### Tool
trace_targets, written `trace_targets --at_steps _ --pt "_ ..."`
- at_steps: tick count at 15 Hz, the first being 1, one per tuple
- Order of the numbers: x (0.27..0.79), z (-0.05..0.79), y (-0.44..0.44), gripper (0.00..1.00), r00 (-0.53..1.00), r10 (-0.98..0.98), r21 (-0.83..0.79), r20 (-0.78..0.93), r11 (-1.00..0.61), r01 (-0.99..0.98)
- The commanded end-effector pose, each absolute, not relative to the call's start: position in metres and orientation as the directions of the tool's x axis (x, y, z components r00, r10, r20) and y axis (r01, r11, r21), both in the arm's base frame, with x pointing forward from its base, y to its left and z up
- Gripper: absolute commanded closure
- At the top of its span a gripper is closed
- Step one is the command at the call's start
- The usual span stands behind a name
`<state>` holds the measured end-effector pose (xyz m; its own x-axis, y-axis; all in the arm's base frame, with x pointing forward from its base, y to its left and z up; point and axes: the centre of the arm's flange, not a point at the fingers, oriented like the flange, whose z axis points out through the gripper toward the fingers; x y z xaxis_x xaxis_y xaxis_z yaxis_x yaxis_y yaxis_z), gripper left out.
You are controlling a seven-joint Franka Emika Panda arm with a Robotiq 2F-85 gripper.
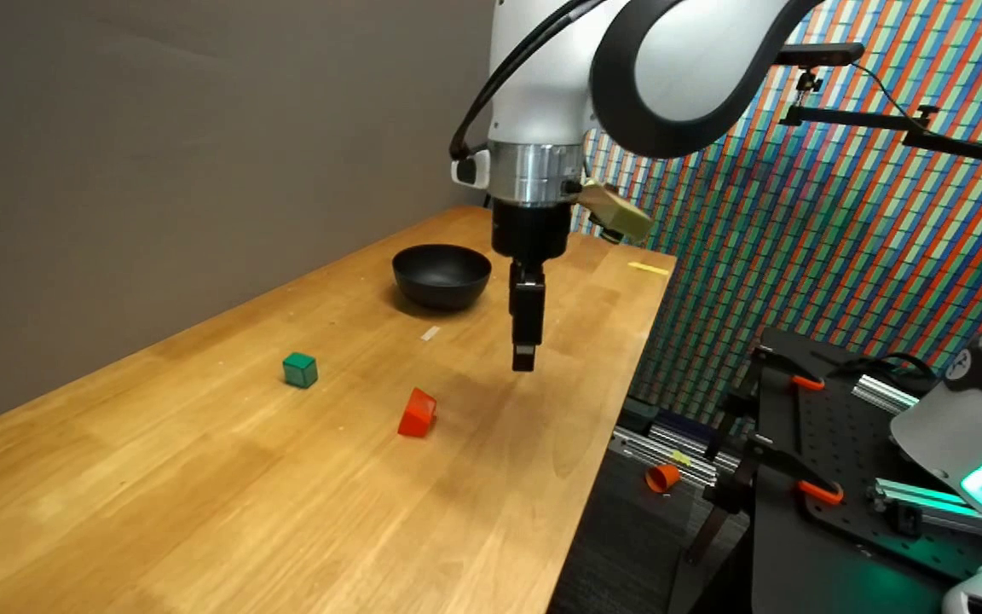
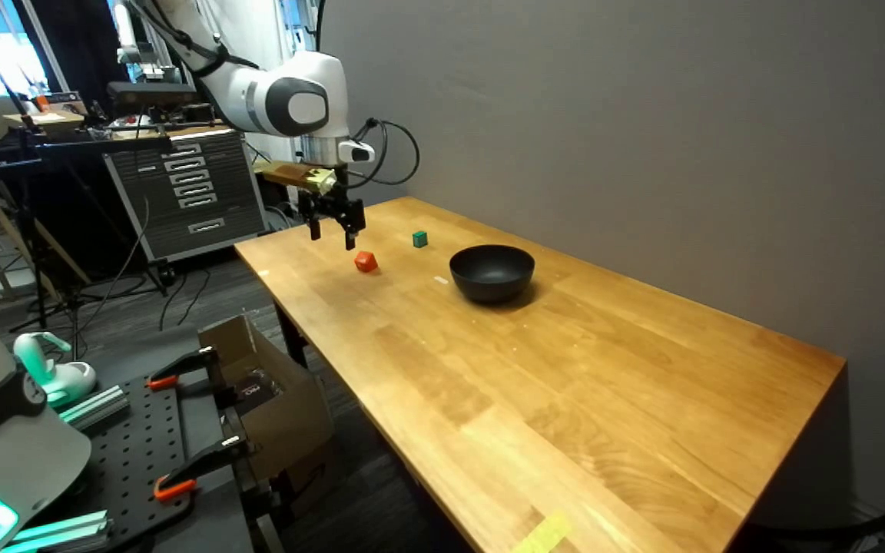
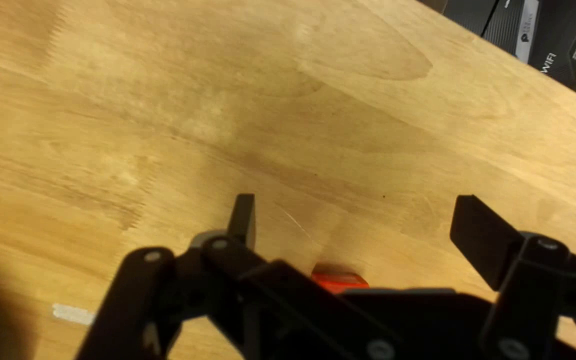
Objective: Pick up the orange and green blocks from the table and put them in the black bowl.
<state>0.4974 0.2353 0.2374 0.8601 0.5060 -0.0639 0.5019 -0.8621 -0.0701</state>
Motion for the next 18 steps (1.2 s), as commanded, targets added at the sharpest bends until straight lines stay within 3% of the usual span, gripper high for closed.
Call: trace_targets --at_steps 1,18 --pt "0.539 0.205 0.261 0.00 0.847 0.525 -0.052 -0.083 -0.851 0.523" --pt "0.582 0.149 0.306 0.00 0.895 0.445 -0.039 -0.040 -0.895 0.444"
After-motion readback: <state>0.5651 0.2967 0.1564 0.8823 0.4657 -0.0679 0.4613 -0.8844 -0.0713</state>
